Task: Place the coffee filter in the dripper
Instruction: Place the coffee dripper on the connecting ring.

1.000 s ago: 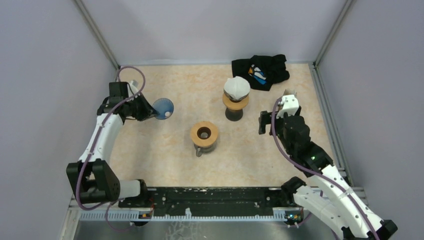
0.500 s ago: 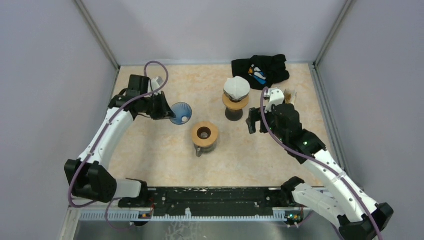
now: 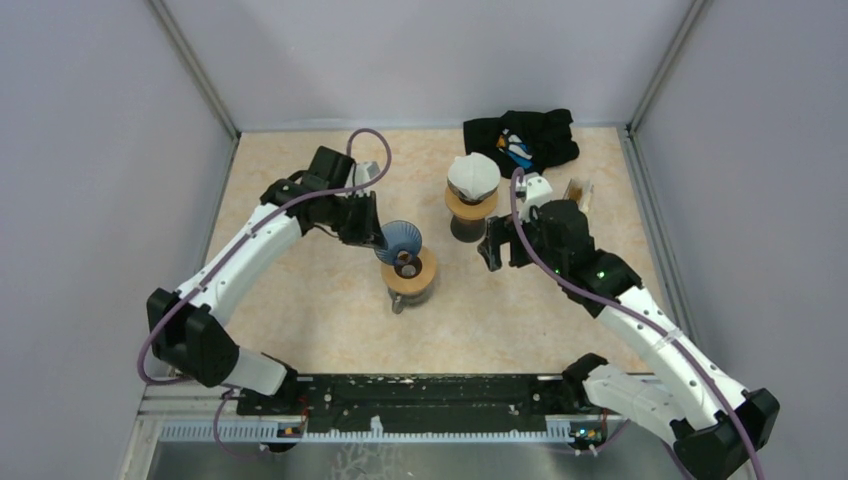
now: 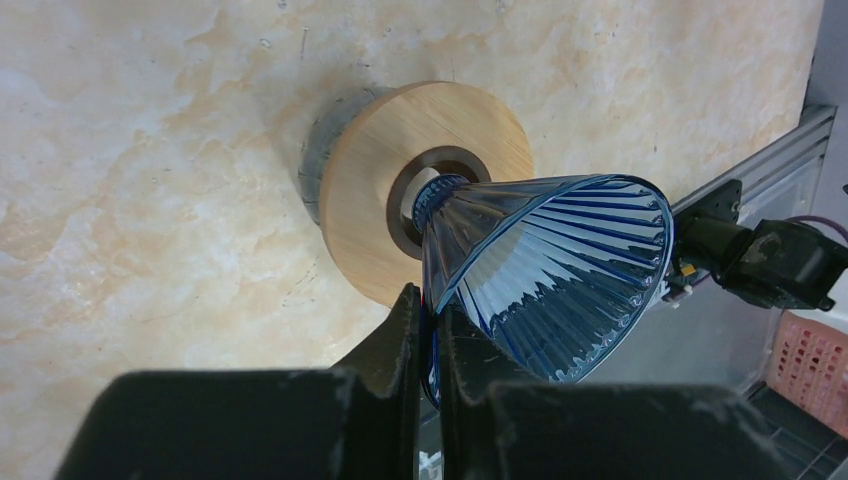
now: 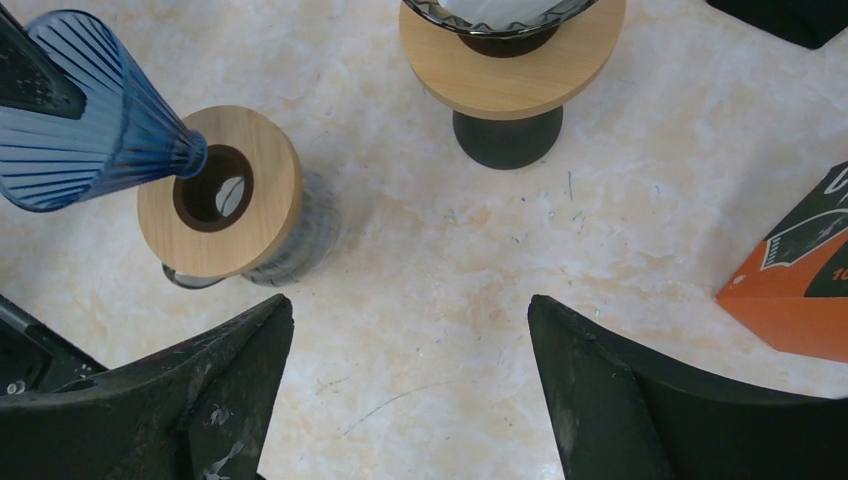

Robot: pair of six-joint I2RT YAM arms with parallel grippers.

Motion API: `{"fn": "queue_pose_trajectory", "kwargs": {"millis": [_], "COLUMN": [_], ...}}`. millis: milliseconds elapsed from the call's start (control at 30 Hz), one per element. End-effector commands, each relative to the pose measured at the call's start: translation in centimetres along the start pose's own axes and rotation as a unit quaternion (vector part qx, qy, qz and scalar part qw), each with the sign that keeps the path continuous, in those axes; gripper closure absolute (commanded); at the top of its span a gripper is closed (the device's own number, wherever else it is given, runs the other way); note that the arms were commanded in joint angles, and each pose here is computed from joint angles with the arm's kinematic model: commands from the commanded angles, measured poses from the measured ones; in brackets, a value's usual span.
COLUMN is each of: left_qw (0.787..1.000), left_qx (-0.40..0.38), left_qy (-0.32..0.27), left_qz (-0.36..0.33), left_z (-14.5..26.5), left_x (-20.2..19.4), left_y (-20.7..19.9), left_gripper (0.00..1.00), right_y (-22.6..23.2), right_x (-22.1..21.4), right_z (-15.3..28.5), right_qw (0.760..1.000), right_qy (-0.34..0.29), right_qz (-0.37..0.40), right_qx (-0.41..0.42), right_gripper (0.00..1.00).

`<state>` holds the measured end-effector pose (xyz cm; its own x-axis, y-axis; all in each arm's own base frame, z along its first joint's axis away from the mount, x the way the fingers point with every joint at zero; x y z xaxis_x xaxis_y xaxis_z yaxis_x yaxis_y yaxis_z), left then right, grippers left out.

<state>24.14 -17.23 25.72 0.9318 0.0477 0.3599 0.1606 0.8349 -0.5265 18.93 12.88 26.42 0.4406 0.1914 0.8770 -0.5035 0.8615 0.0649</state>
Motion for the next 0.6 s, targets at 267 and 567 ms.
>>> {"fn": "queue_pose_trajectory", "kwargs": {"millis": [267,567], "left_qw": [0.999,0.997], "left_qx": [0.018,0.044], "left_qy": [0.028,0.045], "left_qz": [-0.029,-0.037], "left_z": [-1.3,-2.3], "left_x": [-0.4,-0.7], "left_y": [-2.0,-1.6], "left_gripper": [0.99,0.99], "right_y": [1.5,2.4], "right_x": [2.1,2.0], "right_z": [0.2,-0.4], "right_qw": [0.998,0.998], "right_qy": [-0.035,-0.026], "right_qz": [-0.002,0.000], "right_qx": [0.046,0.062], "right_gripper": [0.13,0.14]}}
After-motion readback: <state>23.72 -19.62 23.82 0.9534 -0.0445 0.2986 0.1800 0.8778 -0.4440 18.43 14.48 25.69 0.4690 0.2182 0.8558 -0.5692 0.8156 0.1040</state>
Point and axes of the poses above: each gripper's point midway between its finger pads, its own z axis back along the fingers, its own y axis along the line the jaws close on, x = y × z, the point moved 8 cm from there along z, back along the fingers, and after that the axes turned 7 degrees about z, right-handed, at the moved point
